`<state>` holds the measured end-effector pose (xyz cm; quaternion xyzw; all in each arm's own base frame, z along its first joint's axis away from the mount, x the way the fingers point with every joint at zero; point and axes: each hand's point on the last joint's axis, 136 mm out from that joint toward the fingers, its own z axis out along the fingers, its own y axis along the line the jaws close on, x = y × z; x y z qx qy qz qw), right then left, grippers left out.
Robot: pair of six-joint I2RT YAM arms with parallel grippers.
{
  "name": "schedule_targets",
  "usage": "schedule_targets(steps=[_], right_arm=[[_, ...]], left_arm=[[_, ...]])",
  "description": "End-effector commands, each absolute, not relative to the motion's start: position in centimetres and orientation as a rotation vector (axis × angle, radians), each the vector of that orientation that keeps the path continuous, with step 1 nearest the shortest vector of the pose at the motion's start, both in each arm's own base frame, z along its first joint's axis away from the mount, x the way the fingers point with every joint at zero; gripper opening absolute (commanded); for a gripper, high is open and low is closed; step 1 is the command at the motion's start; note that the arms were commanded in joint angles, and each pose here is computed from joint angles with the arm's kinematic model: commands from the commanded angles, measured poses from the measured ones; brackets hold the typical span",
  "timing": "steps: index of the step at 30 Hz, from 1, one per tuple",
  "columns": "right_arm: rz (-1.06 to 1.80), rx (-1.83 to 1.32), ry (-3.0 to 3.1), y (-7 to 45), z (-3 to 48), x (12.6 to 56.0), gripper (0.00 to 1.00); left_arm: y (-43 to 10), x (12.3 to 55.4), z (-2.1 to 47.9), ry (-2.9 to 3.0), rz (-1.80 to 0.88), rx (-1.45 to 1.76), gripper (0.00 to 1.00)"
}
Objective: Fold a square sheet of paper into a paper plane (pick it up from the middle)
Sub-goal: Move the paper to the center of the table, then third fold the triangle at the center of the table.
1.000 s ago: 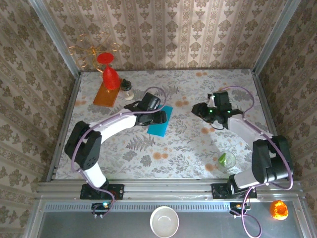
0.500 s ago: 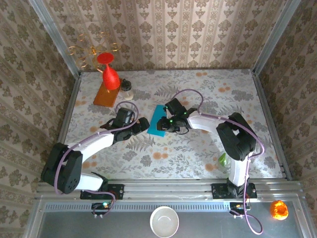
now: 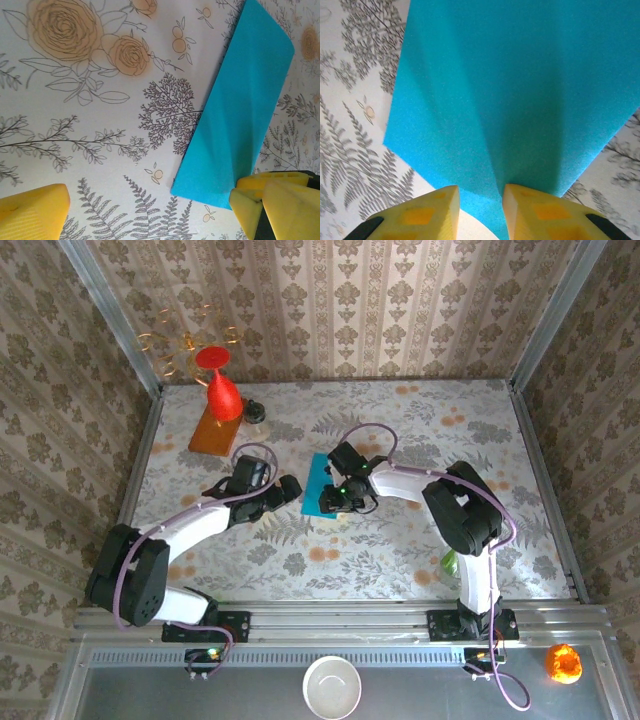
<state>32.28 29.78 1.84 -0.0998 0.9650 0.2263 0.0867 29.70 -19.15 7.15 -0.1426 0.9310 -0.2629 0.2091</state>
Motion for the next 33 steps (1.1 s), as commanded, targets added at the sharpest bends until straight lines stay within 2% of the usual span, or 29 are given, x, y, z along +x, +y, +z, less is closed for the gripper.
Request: schedule_targets(steps=[1, 3, 7, 12, 18, 28, 33], right_arm=[[0.54, -0.36, 3.028, 24.4, -0.7, 28.9, 0.33], [0.611, -0.352, 3.008, 23.6, -0.1, 28.7, 0.31], [1.002, -0.283, 2.77, 25.1, 5.5, 30.2, 0.32], [0.99, -0.028, 2.624, 23.3, 8.9, 33.6, 0.33], [0.898, 0.138, 2.692, 21.9, 6.3, 35.0, 0.29], [0.859, 0.21, 2.838, 22.0, 1.8, 34.8, 0.25], [0.801, 0.235, 2.908, 21.0, -0.2, 33.9, 0.25]], left_arm=[[-20.6, 30.2, 8.3, 2.592, -0.791, -0.327, 0.99], [-21.6, 30.0, 8.3, 2.608, -0.81, -0.285, 0.98], [-24.1, 29.7, 8.7, 2.629, -0.859, -0.206, 0.97], [-27.3, 29.1, 8.4, 2.661, -0.941, -0.153, 0.95], [-30.0, 28.8, 7.5, 2.702, -1.012, -0.136, 0.84], [-31.8, 28.5, 6.0, 2.767, -1.058, -0.121, 0.57], [-31.8, 28.5, 5.1, 2.797, -1.047, -0.125, 0.52]])
